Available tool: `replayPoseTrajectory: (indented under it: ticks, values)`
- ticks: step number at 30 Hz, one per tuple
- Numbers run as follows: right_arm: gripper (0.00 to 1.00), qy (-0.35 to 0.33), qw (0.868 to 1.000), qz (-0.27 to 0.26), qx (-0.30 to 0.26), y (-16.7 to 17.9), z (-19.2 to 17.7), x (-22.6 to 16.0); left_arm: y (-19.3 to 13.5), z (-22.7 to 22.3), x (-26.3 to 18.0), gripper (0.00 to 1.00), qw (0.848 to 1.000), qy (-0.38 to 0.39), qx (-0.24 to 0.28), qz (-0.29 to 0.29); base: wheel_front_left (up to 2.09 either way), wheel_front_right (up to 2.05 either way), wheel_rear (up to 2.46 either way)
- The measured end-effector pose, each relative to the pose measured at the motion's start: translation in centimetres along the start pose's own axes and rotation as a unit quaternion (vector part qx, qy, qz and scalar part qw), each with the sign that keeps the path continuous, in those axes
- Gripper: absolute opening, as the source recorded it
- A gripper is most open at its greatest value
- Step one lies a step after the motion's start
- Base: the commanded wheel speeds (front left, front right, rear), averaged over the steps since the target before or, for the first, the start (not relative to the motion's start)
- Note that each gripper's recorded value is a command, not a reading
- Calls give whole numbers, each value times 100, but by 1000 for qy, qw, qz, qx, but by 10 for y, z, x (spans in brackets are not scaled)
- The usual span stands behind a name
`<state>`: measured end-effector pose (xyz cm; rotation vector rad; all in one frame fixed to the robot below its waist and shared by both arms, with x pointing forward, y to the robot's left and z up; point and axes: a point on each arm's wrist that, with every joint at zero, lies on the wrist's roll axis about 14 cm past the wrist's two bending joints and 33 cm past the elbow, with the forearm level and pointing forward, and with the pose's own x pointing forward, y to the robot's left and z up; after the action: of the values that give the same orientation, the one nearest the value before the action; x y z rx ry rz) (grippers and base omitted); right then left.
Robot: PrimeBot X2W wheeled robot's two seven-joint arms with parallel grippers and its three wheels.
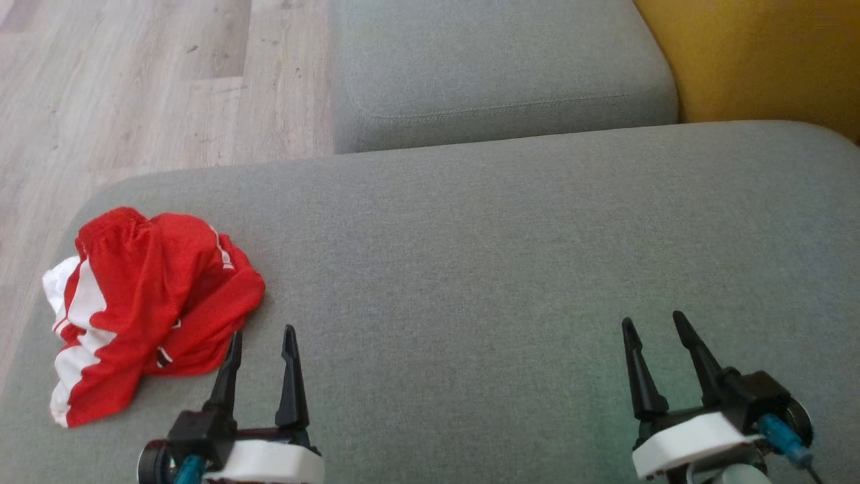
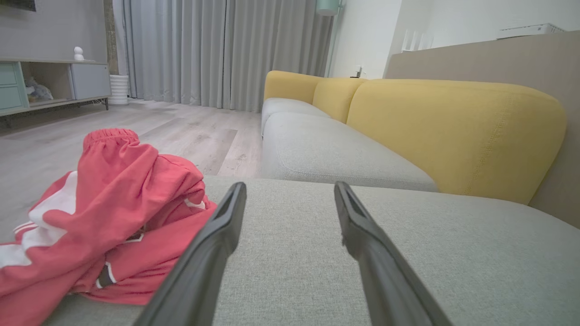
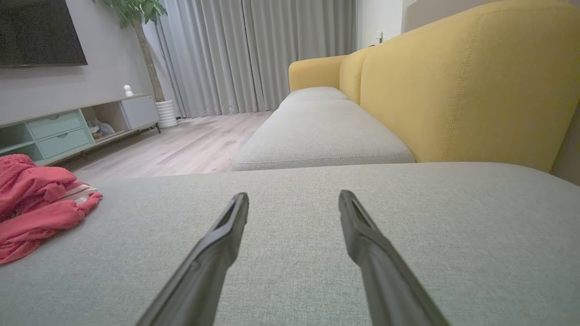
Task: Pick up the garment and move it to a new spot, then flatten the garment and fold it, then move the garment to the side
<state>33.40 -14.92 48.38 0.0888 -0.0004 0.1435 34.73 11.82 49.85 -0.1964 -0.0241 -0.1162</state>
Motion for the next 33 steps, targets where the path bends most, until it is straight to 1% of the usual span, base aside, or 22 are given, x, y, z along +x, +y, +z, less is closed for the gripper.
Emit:
replayPoseTrajectory:
  ticks: [4,12,22,28,33]
  values:
    - [100,-2,1000,3,-19,1,1,-3,-4,-2,-3,100,1000,0,12,-8,0,0,0]
    - [100,-3,1000,2,-19,0,1,-3,0,-20,-9,100,1000,28,2,0,0,0,0]
    - [100,-2,1000,4,-20,0,0,1,5,-22,-11,100,1000,31,2,6,0,0,0]
    - [100,5,999,26,-27,12,-3,10,21,-19,-18,100,999,26,24,34,0,0,0]
    - [100,12,998,60,-29,31,-7,24,53,-13,-32,100,995,17,40,90,0,0,0]
